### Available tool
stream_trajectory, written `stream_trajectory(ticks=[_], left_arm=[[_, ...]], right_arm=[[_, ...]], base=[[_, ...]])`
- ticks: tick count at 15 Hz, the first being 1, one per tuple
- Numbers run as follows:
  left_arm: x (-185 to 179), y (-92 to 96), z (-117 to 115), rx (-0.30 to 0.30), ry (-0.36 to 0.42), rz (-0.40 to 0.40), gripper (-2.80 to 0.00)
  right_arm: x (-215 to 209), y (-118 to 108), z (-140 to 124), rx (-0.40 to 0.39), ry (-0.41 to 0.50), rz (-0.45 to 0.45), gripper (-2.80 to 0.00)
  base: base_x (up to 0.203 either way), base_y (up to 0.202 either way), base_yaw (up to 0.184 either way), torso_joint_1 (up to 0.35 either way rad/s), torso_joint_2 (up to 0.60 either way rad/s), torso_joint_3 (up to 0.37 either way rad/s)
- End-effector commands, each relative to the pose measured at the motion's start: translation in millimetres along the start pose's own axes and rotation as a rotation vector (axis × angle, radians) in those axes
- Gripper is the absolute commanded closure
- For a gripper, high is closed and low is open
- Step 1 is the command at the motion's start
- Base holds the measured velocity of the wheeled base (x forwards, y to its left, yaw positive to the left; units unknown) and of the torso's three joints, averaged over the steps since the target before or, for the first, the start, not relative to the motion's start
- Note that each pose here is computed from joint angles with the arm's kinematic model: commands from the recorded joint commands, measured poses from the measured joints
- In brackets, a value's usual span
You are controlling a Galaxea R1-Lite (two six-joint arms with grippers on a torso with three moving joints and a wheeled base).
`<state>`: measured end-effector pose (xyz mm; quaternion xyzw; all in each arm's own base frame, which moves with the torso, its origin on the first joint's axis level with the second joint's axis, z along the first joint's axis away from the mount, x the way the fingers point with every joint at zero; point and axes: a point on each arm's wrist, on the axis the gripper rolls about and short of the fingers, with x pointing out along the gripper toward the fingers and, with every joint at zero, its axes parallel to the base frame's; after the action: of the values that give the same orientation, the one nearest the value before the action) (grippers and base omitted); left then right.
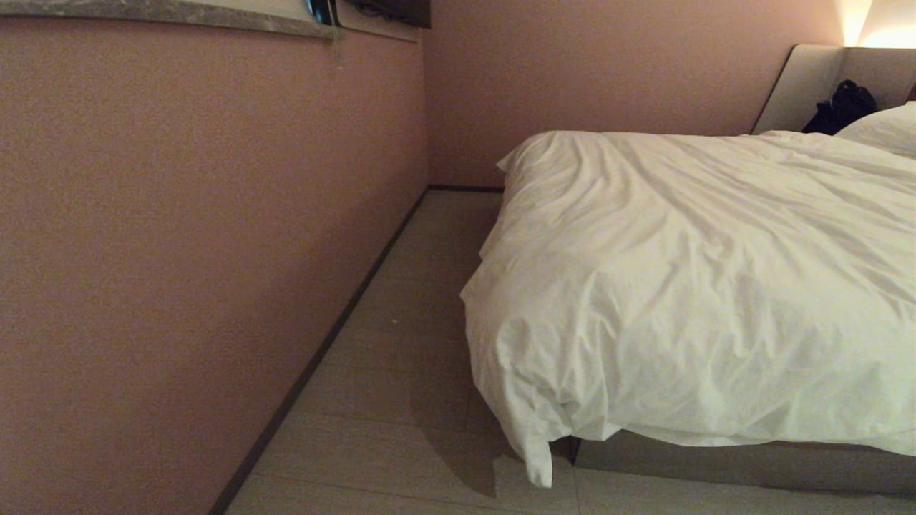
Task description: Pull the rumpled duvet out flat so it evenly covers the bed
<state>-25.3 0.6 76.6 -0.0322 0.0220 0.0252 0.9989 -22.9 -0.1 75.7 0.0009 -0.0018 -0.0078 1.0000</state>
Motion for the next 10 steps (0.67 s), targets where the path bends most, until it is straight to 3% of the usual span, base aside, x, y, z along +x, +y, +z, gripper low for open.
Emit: stream_trajectory(ticks=[1, 10], left_arm=[[0.0, 0.0, -0.1, -0.001, 0.0, 0.0, 0.0], [0.0, 0.0, -0.1, -0.001, 0.0, 0.002, 0.0]], right_arm=[[0.1, 0.0, 0.1, 0.0, 0.001, 0.001, 0.0], [0.1, 0.0, 0.3, -0.002, -0.001, 0.0, 0.0]], base=[[0.0, 0.0, 0.0, 0.0, 0.0, 0.0], [0.0, 0.0, 0.0, 0.0, 0.0, 0.0]])
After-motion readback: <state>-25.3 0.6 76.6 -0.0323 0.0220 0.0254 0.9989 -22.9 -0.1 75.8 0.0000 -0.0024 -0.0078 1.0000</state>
